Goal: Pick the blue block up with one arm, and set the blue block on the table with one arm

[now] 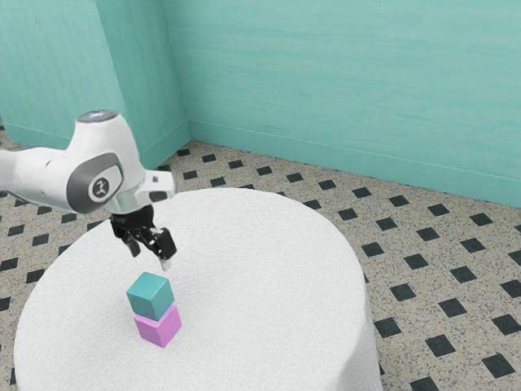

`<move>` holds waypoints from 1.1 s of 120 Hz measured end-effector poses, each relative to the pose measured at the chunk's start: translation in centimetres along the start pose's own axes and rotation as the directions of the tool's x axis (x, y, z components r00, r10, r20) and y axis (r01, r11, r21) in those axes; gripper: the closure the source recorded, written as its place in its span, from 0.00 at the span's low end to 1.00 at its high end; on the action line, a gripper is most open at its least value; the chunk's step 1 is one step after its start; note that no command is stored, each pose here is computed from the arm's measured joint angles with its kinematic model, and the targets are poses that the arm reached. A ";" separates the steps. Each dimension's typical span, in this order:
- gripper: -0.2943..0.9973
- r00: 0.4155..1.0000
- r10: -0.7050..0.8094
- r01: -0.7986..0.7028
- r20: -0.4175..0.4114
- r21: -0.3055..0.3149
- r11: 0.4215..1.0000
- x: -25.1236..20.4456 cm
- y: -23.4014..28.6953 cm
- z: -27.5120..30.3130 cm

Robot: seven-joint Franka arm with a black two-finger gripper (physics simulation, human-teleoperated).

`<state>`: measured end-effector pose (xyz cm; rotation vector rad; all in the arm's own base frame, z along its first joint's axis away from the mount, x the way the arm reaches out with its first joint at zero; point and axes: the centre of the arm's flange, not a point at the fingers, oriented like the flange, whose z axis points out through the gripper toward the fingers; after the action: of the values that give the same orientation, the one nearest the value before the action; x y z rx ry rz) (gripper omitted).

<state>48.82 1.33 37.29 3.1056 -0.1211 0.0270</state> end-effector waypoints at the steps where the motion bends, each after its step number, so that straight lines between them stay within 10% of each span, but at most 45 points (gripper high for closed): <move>1: 0.23 1.000 0.003 -0.003 -0.001 0.000 1.000 -0.2 0.0 0.0; 132: 0.23 0.999 -0.037 0.038 0.027 -0.033 0.999 -4.7 1.8 3.6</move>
<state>44.03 -0.21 33.70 3.0748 -0.0633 -0.0168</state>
